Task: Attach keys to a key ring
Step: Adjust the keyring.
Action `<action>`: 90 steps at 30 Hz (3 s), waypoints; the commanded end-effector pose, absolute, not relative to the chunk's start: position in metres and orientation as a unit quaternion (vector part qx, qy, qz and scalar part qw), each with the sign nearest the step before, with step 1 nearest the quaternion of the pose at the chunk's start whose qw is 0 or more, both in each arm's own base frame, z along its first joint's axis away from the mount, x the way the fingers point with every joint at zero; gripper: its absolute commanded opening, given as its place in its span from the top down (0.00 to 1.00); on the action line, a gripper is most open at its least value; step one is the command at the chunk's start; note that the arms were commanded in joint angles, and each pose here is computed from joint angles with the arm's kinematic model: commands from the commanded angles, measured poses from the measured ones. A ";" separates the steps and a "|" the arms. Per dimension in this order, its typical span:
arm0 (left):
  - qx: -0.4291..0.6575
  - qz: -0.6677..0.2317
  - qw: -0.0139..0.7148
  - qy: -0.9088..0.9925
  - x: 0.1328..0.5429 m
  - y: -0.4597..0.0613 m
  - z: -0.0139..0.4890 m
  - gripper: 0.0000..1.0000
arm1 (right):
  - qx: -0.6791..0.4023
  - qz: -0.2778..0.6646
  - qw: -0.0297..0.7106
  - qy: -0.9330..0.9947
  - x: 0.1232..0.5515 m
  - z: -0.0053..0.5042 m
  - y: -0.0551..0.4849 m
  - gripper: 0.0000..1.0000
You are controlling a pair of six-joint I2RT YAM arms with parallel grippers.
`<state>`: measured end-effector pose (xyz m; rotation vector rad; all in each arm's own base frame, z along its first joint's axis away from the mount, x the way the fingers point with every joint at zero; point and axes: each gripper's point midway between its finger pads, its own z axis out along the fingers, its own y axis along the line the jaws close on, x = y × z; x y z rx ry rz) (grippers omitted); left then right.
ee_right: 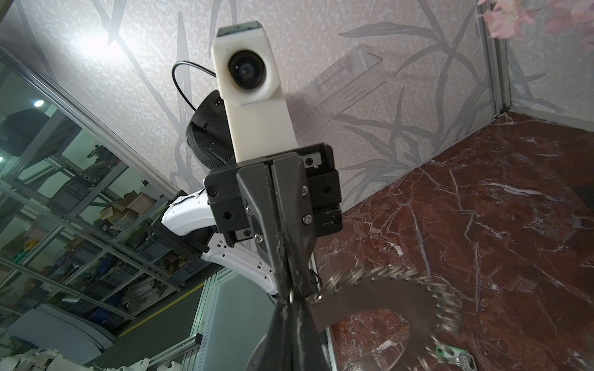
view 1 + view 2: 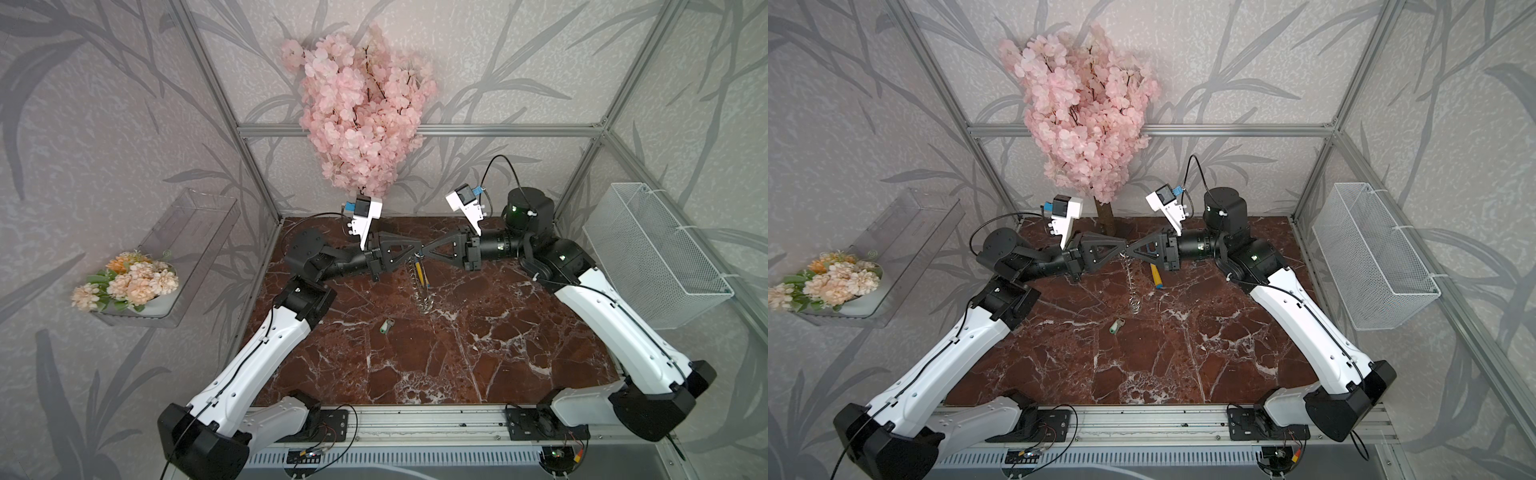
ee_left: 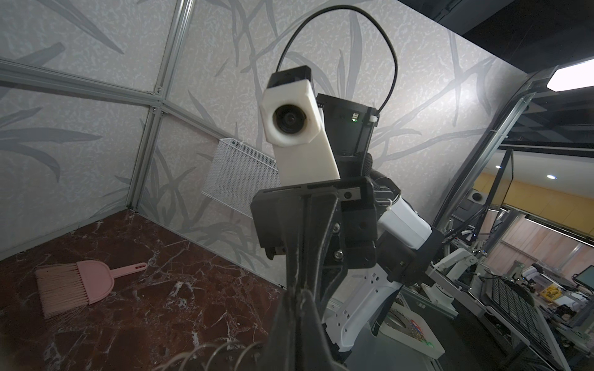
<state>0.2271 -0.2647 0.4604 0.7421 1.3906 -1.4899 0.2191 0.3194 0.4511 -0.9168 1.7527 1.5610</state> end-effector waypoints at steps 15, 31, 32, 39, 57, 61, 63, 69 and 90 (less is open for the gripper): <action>0.321 -0.600 0.492 0.543 0.220 -0.262 0.471 1.00 | -0.351 0.611 0.335 0.626 0.216 0.479 0.322 1.00; 0.326 -0.594 0.485 0.553 0.220 -0.264 0.468 0.67 | -0.367 0.596 0.324 0.636 0.218 0.477 0.325 1.00; 0.326 -0.591 0.487 0.555 0.221 -0.263 0.468 0.65 | -0.369 0.595 0.324 0.637 0.218 0.477 0.325 1.00; 0.330 -0.583 0.481 0.566 0.226 -0.266 0.465 0.61 | -0.377 0.578 0.317 0.651 0.215 0.470 0.321 1.00; 0.340 -0.568 0.486 0.570 0.222 -0.260 0.470 0.59 | -0.390 0.563 0.305 0.662 0.202 0.469 0.313 1.00; 0.343 -0.572 0.482 0.569 0.221 -0.260 0.470 0.63 | -0.391 0.562 0.305 0.662 0.199 0.469 0.311 1.00; 0.344 -0.574 0.478 0.569 0.220 -0.260 0.469 0.67 | -0.392 0.562 0.306 0.661 0.198 0.471 0.310 1.00; 0.348 -0.581 0.461 0.573 0.217 -0.261 0.462 0.69 | -0.393 0.562 0.309 0.659 0.196 0.473 0.309 1.00; 0.343 -0.575 0.464 0.580 0.215 -0.258 0.455 1.00 | -0.385 0.577 0.313 0.649 0.195 0.480 0.310 0.98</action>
